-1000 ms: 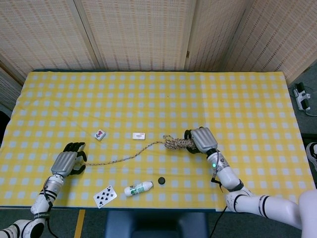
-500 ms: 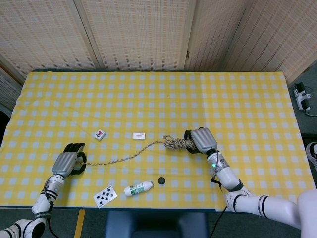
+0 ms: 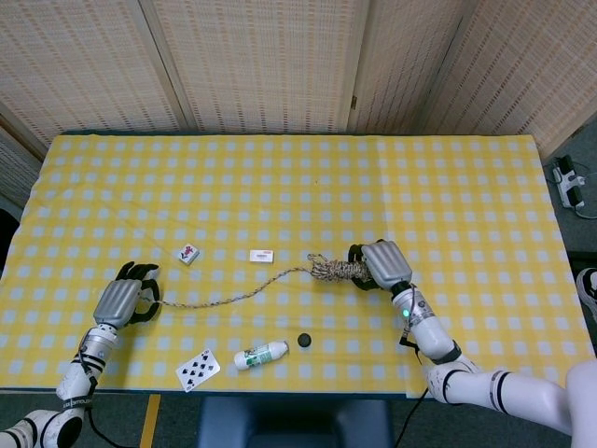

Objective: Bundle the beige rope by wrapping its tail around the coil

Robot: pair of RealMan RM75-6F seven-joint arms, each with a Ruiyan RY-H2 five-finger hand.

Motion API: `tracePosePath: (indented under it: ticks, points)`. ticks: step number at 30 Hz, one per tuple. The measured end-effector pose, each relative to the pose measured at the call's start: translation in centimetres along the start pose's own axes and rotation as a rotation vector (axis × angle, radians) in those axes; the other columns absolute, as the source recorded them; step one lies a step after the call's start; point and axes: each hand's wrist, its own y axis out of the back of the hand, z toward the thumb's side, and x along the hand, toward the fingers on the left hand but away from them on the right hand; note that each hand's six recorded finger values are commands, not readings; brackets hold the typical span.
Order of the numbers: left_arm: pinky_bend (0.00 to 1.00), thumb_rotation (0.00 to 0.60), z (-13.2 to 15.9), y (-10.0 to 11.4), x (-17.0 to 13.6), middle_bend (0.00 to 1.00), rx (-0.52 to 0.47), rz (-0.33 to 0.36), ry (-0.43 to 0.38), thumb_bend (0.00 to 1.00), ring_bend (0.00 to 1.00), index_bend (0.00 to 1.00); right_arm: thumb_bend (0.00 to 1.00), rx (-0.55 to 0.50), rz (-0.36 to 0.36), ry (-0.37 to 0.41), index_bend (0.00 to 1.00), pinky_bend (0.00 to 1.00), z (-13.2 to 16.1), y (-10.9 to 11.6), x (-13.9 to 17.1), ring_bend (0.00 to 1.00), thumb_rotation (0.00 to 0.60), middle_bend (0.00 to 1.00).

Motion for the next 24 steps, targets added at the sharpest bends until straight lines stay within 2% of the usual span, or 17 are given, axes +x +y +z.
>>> tracePosePath:
  ticks: [7,12,16,20,24]
  points:
    - [0.00,0.600,2.2,6.0,0.5,0.22,-0.036,0.112,-0.099,0.51,0.17,0.63,0.52,-0.144,-0.022,0.089,0.65,0.44,1.4,1.1,1.3,0.60,0.600,0.56]
    - [0.00,0.600,5.1,10.5,1.1,0.22,-0.042,0.171,-0.188,0.51,0.17,0.63,0.52,-0.253,-0.019,0.207,0.67,0.48,3.3,1.8,2.3,0.61,0.600,0.58]
    - [0.00,0.600,8.3,13.8,2.1,0.22,-0.019,0.194,-0.260,0.51,0.17,0.63,0.52,-0.314,0.016,0.306,0.67,0.49,5.4,1.7,2.9,0.61,0.600,0.58]
    - [0.00,0.600,10.9,15.3,2.7,0.22,-0.002,0.199,-0.303,0.51,0.17,0.63,0.52,-0.330,0.089,0.387,0.67,0.49,8.1,1.1,3.0,0.61,0.600,0.58]
    - [0.00,0.600,13.0,16.4,3.2,0.22,0.001,0.212,-0.334,0.51,0.17,0.63,0.52,-0.311,0.142,0.424,0.67,0.51,10.4,0.4,2.6,0.61,0.600,0.58]
